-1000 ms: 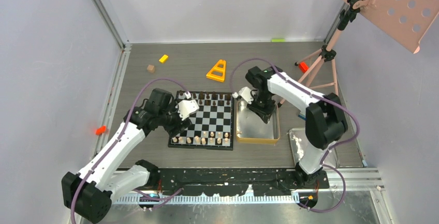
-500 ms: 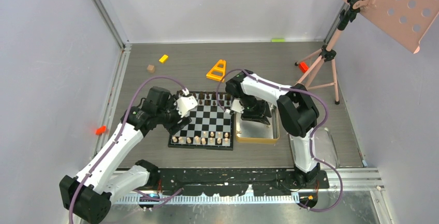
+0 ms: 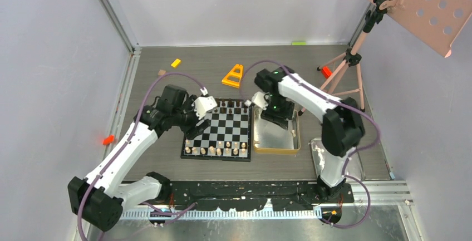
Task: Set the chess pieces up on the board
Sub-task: Place the chess piece in the storage box.
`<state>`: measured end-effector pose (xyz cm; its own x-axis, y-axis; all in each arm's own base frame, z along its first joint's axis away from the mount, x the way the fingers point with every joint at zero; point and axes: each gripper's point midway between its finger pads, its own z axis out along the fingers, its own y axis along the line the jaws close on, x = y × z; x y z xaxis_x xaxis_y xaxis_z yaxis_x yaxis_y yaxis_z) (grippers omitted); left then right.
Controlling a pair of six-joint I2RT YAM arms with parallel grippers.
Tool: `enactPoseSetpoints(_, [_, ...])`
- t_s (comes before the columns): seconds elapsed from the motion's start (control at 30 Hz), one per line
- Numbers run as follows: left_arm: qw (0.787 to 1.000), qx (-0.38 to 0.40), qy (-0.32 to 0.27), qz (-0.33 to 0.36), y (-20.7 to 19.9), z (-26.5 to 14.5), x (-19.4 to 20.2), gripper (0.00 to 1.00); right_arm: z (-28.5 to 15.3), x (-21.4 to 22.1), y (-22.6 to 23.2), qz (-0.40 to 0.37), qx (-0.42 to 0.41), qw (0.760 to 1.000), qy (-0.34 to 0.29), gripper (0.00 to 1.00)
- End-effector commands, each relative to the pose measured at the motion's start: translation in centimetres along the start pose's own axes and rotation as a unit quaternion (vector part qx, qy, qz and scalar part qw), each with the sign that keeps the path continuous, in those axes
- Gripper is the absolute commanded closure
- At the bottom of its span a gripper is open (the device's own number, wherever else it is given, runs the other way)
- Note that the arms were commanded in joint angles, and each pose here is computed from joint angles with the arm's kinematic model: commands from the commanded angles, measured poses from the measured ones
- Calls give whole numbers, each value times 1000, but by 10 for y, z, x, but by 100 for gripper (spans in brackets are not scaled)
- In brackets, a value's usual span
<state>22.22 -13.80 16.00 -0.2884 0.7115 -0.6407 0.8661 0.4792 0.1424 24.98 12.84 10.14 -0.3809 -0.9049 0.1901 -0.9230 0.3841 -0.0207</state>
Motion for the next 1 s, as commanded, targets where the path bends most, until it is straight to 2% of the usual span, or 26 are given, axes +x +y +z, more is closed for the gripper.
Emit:
enactPoseSetpoints(0.0, [998,28,-61,14,3,4,-50,27,-34,-9,-5,88,-20,981,-170,45])
enactPoseSetpoints(0.07, [997,35,-63,18,5,10,-61,27,-37,-8,-10,120,-20,969,-213,45])
enactPoseSetpoints(0.27, [996,52,-69,10,16,24,-86,27,-17,-8,-17,168,-4,952,-256,43])
enactPoseSetpoints(0.47, [996,74,-37,-26,27,51,-95,26,2,-15,-25,203,-5,933,-299,40])
enactPoseSetpoints(0.63, [996,88,-2,-35,37,71,-98,26,23,-16,-28,213,-8,938,-275,44])
enactPoseSetpoints(0.73, [995,94,4,-37,43,80,-103,26,35,-12,-30,222,-7,944,-246,48])
enactPoseSetpoints(0.97, [993,105,13,-44,46,93,-106,26,47,-6,-28,224,-6,952,-207,51])
